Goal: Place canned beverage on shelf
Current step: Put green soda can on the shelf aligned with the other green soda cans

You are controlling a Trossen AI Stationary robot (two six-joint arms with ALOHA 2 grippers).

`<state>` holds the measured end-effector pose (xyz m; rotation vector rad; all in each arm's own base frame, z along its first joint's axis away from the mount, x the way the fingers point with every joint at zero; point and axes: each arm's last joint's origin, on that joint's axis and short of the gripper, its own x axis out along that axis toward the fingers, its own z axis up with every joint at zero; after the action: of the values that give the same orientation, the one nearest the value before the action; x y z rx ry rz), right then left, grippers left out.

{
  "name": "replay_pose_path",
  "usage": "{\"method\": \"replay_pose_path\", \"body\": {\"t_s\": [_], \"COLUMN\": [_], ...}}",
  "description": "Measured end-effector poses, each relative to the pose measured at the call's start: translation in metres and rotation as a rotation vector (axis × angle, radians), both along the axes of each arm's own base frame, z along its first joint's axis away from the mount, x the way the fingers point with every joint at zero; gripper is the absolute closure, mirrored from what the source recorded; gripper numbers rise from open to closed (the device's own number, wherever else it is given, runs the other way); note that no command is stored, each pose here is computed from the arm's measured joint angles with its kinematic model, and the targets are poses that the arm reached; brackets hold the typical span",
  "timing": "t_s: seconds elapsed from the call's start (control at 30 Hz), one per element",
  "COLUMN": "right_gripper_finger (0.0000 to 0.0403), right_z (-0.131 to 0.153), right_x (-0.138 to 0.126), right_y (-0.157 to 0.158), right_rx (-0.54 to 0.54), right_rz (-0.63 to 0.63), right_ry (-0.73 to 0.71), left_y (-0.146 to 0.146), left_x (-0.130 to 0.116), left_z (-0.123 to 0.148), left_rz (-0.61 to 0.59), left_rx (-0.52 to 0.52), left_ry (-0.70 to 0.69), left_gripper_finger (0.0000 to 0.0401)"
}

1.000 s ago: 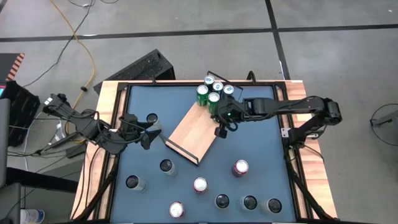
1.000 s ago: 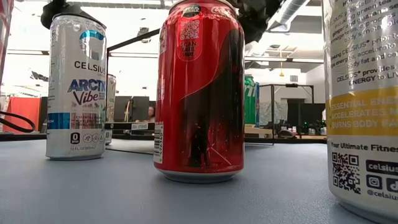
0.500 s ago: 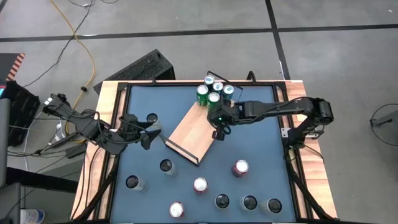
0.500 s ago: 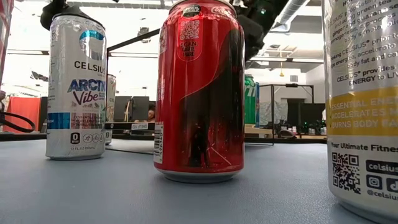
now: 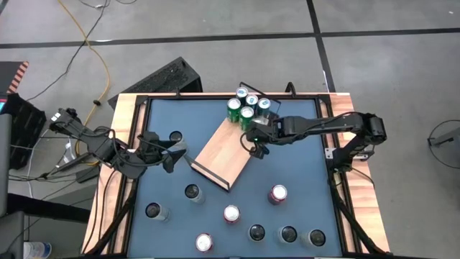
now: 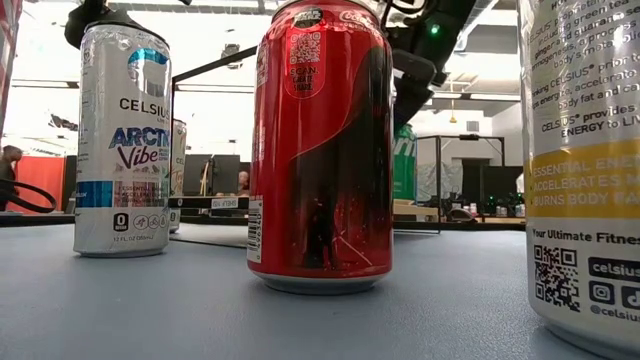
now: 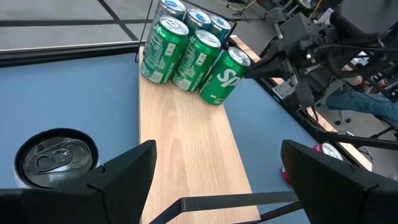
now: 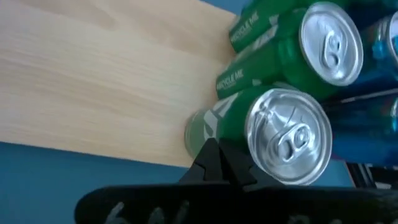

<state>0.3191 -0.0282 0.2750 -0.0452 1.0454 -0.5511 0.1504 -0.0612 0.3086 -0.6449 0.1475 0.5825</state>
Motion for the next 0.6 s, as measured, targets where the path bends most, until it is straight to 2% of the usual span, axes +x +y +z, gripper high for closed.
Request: {"method": "replay_pose_path", "body": {"t_s": [0.43,0.6], "right_gripper_finger": [0.0403,0.0403], "right_z": [-0.005,0.006], "right_x": [-0.014,-0.017], "right_y": [0.001,0.008], "right_rx": [-0.002,-0.013], "right_rz": [-0.055,-0.034], "right_ry": [0.141,0.076], "left_y": [0.0,0.0], "left_x": [0.0,0.0], "left_z": [-0.001,-0.001], "left_rz": [-0.001,-0.002], "left_rx": [0.003,0.003], "left_ry": [0.007,0.008], "left_gripper_finger": [0.0071,0.0071]}}
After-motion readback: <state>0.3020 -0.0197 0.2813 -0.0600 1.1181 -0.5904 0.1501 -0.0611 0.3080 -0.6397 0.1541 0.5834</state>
